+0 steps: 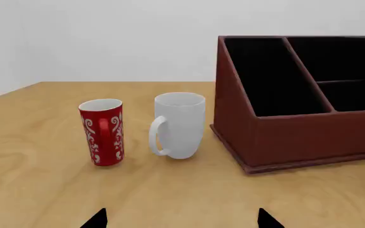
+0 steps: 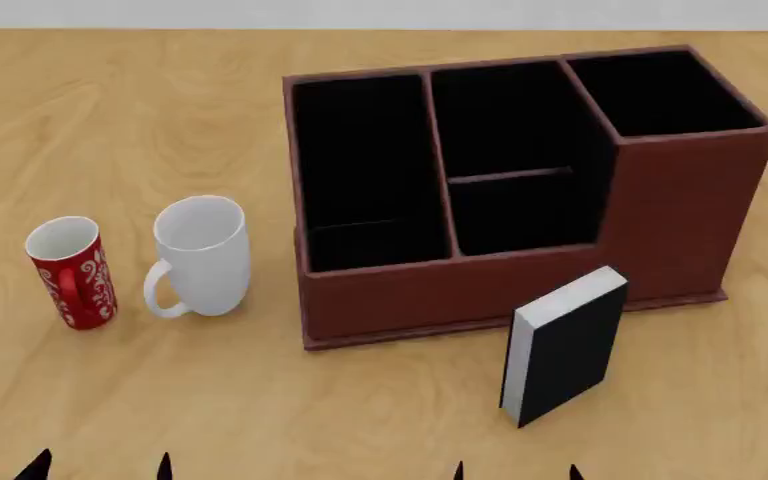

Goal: Pick up the book and place it in the right compartment of the caddy.

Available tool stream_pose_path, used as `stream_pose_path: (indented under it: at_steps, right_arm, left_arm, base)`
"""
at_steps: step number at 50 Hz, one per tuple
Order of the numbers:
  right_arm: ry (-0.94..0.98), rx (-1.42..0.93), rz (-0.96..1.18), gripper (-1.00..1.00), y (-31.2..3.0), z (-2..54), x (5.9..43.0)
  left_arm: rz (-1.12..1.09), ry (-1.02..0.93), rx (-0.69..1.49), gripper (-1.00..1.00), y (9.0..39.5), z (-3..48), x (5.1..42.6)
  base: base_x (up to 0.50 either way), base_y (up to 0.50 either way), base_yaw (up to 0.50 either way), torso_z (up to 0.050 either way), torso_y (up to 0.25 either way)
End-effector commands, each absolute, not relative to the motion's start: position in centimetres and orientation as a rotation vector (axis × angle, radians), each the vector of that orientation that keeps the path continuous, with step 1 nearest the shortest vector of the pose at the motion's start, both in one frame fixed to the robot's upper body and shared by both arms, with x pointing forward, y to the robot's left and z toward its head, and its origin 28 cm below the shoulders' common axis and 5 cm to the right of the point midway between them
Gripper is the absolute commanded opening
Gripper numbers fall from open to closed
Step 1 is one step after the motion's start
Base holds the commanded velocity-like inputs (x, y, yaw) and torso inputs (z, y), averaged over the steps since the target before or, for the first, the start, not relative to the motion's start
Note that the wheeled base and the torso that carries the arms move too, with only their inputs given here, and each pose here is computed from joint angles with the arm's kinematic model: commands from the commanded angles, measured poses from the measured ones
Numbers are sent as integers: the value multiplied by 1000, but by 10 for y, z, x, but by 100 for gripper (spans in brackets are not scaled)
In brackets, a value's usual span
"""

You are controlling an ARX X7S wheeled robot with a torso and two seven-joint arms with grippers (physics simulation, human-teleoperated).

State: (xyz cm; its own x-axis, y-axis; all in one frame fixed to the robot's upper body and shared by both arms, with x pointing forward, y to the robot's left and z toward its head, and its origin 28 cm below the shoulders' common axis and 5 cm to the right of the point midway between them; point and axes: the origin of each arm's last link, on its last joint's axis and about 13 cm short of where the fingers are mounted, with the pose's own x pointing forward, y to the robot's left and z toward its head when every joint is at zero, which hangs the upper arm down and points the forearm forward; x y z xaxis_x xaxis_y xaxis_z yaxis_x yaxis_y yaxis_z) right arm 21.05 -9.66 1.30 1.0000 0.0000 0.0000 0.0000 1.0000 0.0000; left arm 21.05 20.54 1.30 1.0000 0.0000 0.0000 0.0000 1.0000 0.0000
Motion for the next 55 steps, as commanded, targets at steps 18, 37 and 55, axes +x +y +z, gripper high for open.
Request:
stream_pose_path:
  at_steps: [18, 37, 55]
  right_arm:
    - [-8, 12, 5, 100, -99, 15, 207]
    - [-182, 22, -1, 100, -104, 91, 229]
    - [-365, -7, -43, 100, -120, 188, 250]
  left_arm:
    - [2, 6, -28, 100, 206, 16, 208]
    - [-48, -245, -94, 100, 209, 113, 235]
    - [-66, -401, -60, 100, 213, 201, 247]
  base:
    - [0, 0, 0, 0, 0]
    - [0, 0, 0, 0, 0]
    - [0, 0, 0, 0, 0]
